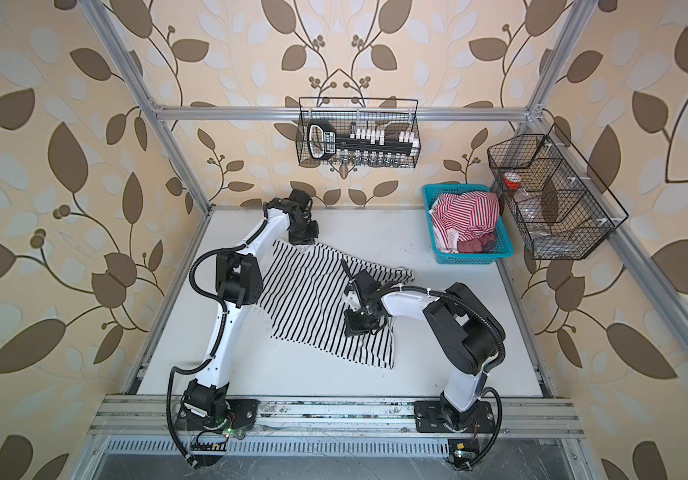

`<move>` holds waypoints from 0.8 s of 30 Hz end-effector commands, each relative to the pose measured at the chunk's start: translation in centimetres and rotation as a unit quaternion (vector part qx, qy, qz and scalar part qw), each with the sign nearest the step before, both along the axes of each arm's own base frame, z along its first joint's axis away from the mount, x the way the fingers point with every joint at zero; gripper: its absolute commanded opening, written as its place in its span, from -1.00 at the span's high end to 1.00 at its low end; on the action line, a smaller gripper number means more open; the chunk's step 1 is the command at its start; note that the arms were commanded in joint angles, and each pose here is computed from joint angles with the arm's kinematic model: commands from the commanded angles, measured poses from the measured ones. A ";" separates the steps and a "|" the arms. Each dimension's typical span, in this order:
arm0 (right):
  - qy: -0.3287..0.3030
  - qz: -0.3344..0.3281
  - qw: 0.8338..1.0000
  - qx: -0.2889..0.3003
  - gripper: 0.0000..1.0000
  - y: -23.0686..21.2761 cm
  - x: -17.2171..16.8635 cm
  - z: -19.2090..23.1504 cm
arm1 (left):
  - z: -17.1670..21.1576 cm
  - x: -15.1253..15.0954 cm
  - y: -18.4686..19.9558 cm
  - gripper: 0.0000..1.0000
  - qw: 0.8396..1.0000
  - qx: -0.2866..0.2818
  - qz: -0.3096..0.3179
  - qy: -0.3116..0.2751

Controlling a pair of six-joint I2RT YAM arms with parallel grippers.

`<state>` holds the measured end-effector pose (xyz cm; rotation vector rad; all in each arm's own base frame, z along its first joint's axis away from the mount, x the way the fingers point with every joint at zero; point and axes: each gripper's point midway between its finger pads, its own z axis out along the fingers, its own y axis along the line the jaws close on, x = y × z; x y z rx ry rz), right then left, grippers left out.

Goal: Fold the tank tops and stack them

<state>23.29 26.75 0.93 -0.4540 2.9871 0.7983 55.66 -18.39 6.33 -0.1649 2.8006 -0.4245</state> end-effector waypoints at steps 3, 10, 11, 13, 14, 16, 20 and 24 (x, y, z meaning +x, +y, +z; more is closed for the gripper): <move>0.091 0.008 0.989 -0.115 0.99 -4.8 -5.3 -4.4 | 2.7 3.4 0.6 0.96 0.997 -0.037 0.012 -0.066; 0.100 0.002 0.988 -0.116 0.99 -4.9 -5.7 -4.6 | 2.8 5.5 0.0 0.40 0.992 -0.071 0.016 -0.098; 0.099 0.002 0.988 -0.116 0.98 -4.8 -5.7 -4.5 | 2.6 5.6 0.0 0.23 0.992 -0.072 0.016 -0.098; 0.097 0.002 0.989 -0.114 0.96 -4.8 -5.6 -4.2 | 2.3 5.8 0.1 -0.03 0.992 -0.074 0.018 -0.098; 0.093 0.002 0.989 -0.115 0.96 -4.8 -5.4 -4.1 | 2.3 5.9 0.4 -0.07 0.992 -0.075 0.021 -0.099; 0.079 -0.004 0.991 -0.110 0.94 -4.6 -4.8 -3.2 | 2.8 6.4 1.3 -0.10 0.991 -0.077 0.036 -0.104; 0.033 -0.020 0.996 -0.083 0.82 -4.2 -2.7 0.1 | 6.9 7.0 4.4 -0.14 0.985 -0.067 0.079 -0.137; -0.033 -0.052 0.997 -0.039 0.63 -4.4 0.3 5.0 | 11.9 4.5 6.7 -0.12 0.980 -0.030 0.103 -0.169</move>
